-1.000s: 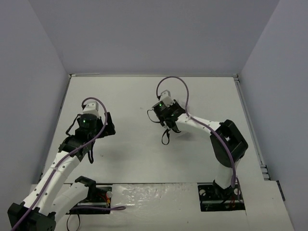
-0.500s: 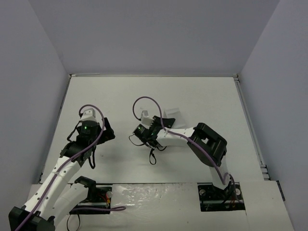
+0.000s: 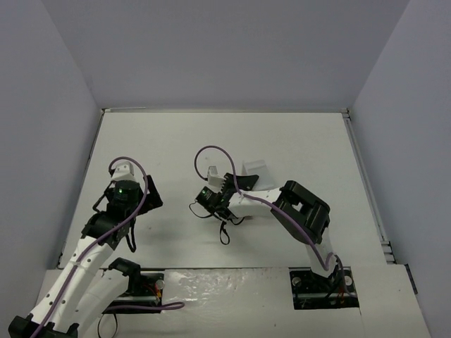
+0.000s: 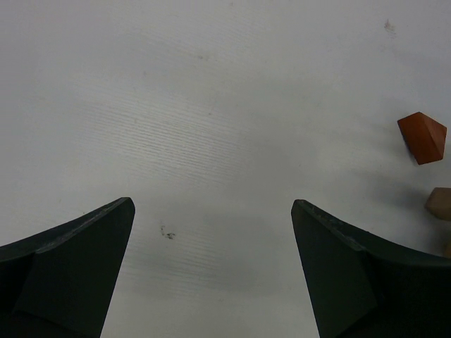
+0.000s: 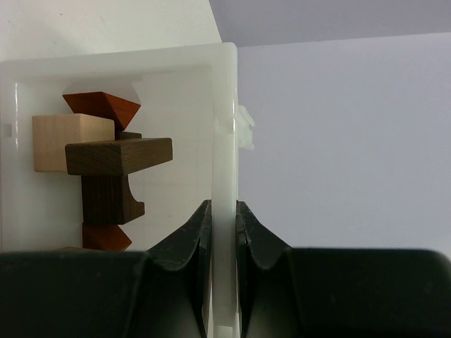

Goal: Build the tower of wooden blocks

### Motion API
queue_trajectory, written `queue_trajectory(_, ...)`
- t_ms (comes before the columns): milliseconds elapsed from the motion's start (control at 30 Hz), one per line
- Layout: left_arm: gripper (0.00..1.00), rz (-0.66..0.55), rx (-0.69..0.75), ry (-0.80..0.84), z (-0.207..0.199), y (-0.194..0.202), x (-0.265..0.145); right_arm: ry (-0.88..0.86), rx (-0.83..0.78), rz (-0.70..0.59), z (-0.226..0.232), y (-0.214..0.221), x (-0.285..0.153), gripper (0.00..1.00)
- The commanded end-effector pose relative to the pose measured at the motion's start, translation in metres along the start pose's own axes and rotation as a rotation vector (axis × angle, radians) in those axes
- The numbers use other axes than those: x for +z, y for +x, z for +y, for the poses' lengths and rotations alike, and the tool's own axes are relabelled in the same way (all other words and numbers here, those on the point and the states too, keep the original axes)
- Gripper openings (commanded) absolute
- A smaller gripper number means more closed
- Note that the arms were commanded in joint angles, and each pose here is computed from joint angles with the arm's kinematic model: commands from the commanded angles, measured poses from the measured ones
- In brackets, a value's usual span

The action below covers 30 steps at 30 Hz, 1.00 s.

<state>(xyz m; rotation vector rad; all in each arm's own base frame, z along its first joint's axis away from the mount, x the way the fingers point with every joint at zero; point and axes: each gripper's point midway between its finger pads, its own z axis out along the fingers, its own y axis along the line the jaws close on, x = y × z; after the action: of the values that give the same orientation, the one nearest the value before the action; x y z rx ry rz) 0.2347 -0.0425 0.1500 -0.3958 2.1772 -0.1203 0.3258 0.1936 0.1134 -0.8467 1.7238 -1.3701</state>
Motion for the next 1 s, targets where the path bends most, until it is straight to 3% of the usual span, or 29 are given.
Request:
queue_trajectory(0, 0.93, -0.118, 0.053, -0.016, 0.000, -0.039, -0.014, 0.103, 0.052, -0.012, -0.031, -0.017, -0.015, 0.00)
queue_trajectory(100, 0.93, -0.122, 0.057, -0.030, 0.003, -0.037, -0.013, 0.113, 0.042, -0.029, -0.033, -0.025, -0.023, 0.00)
queue_trajectory(300, 0.93, -0.116, 0.045, -0.008, 0.000, -0.033, -0.011, 0.165, 0.052, 0.063, -0.045, 0.008, 0.002, 0.00)
queue_trajectory(700, 0.93, -0.133, 0.037, -0.002, -0.002, -0.038, -0.010, 0.170, -0.025, -0.010, -0.038, -0.037, -0.027, 0.00)
queue_trajectory(833, 0.93, -0.132, 0.037, -0.005, -0.001, -0.037, -0.011, 0.170, 0.025, 0.056, -0.052, -0.007, -0.003, 0.00)
queue_trajectory(967, 0.93, -0.135, 0.035, -0.001, -0.002, -0.038, -0.010, 0.178, -0.016, 0.033, -0.052, -0.024, -0.014, 0.00)
